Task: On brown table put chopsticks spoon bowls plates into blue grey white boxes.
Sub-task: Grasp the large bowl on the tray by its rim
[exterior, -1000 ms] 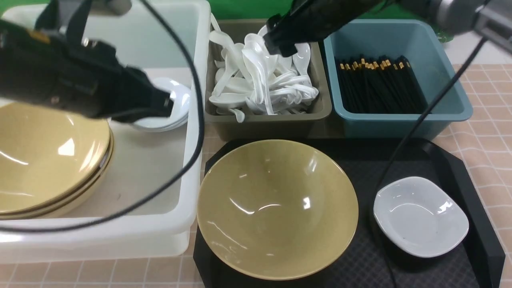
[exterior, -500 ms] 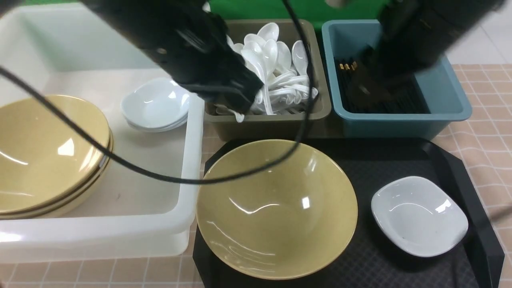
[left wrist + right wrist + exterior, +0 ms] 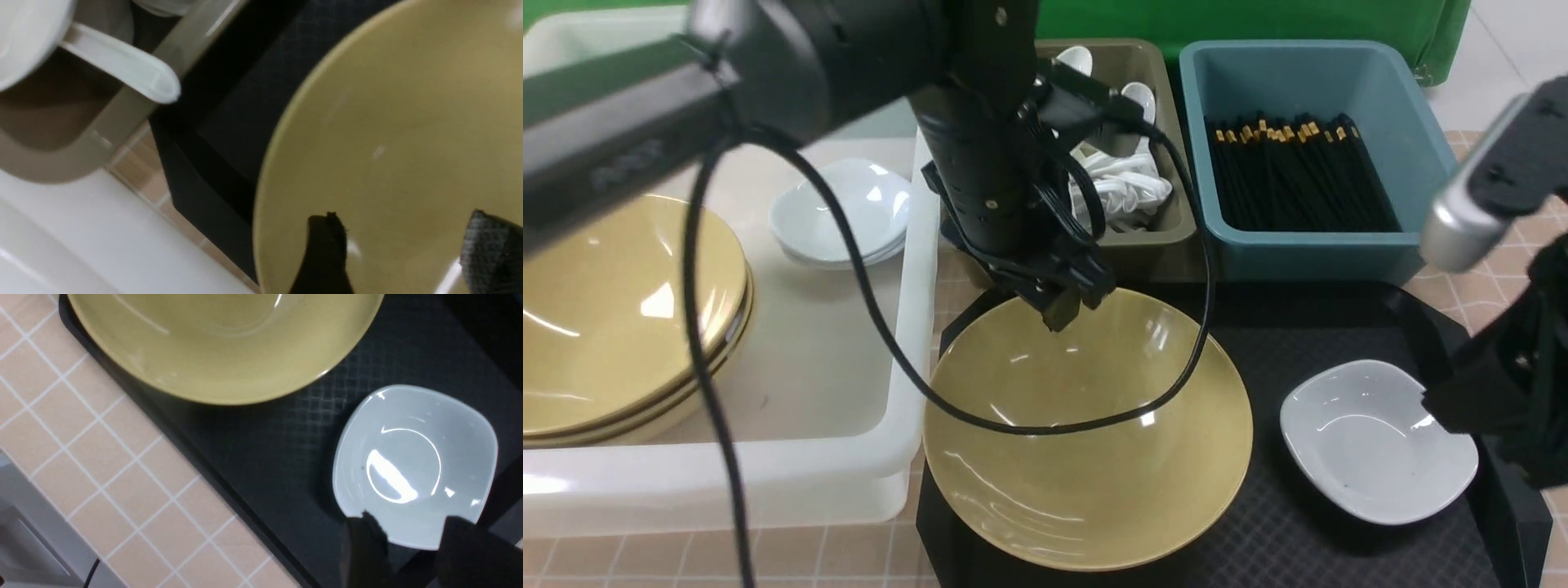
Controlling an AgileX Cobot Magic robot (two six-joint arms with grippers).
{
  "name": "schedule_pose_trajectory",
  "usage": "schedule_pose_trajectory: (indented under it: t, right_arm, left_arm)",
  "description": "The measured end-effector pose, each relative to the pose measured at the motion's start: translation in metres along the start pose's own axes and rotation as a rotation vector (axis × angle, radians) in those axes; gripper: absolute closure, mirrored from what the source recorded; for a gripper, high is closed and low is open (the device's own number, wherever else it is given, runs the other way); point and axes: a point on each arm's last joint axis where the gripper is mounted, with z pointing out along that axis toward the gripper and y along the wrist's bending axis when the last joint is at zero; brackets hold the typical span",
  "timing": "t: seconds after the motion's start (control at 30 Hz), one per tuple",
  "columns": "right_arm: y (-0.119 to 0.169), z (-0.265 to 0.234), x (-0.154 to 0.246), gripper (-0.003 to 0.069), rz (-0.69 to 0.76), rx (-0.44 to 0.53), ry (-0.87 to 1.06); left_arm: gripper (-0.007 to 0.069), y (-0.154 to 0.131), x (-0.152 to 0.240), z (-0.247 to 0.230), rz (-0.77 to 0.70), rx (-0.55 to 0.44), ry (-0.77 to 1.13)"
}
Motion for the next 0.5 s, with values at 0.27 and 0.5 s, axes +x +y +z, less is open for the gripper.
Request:
schedule_pose_trajectory:
  t: [0.27, 0.5]
  right_arm:
    - [0.002, -0.004, 0.004, 0.0372, -0.001, 0.006, -0.021]
    - [0.001, -0.003, 0.004, 0.0372, -0.001, 0.007, -0.023]
  left_arm:
    - [0.0217, 0.009, -0.006, 0.031, 0.025, -0.076, 0.04]
    - [0.0217, 0.011, -0.011, 0.049, 0.03, -0.09, 0.034]
